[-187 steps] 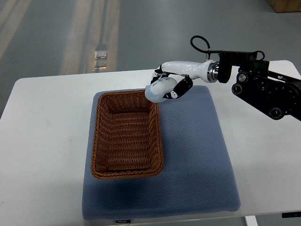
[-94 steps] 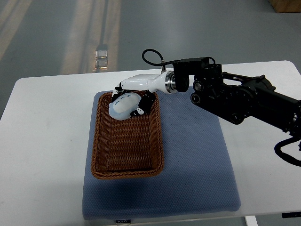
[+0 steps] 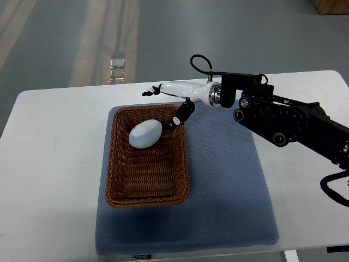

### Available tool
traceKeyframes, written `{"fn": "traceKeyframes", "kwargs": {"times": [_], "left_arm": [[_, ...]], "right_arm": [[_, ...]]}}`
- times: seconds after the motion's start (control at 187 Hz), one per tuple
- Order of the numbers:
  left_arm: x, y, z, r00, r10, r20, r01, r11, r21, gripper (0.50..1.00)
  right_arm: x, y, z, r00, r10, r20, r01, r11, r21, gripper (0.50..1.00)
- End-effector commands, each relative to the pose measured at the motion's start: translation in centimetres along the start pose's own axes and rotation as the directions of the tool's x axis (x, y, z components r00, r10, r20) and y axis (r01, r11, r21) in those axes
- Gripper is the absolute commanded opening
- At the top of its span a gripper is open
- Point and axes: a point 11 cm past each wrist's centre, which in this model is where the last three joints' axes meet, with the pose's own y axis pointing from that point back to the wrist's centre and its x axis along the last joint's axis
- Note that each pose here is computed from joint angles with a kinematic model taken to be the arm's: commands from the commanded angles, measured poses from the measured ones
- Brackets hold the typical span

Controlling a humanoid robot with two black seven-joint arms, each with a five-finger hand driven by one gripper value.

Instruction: Place blue toy in brown basket

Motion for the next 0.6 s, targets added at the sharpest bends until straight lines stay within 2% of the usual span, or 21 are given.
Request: {"fn": "traceKeyframes", "kwargs": {"times": [0.0,0.149,0.304,0.411,0.593], "left_arm": [[0.0,0.0,0.0,1.0,0.0,0.0,0.0,1.0,0.0,1.0],[-0.1,0.0,0.1,1.0,-0.002,0.0,0.002,1.0,-0.002,1.0],[-0.1,0.0,0.1,1.0,-0.002,0.002,0.002,1.0,-0.001,1.0],[-0.1,0.0,0.1,1.0,-0.002,0.0,0.002,1.0,-0.002,1.0],[0.0,0.0,0.0,1.0,-0.001,-0.002,0.001,1.0,0.0,1.0]], "right_arm": [[0.7,1.1,2.1,0.984,0.1,0.15,-0.097,0.995,-0.025,0.907],[1.1,3.1,5.3,0.885,0.252,0.393,-0.229,0.968,-0.104,0.907],[0.3,5.1,8.3,0.665,0.395,0.633,-0.361,0.913,-0.191,0.907],[-1.3,6.4,10.2,0.527,0.461,0.714,-0.41,0.874,-0.262,0.907],[-2.6,9.4,13.5,0.269,0.569,0.777,-0.482,0.778,-0.404,0.907]]}}
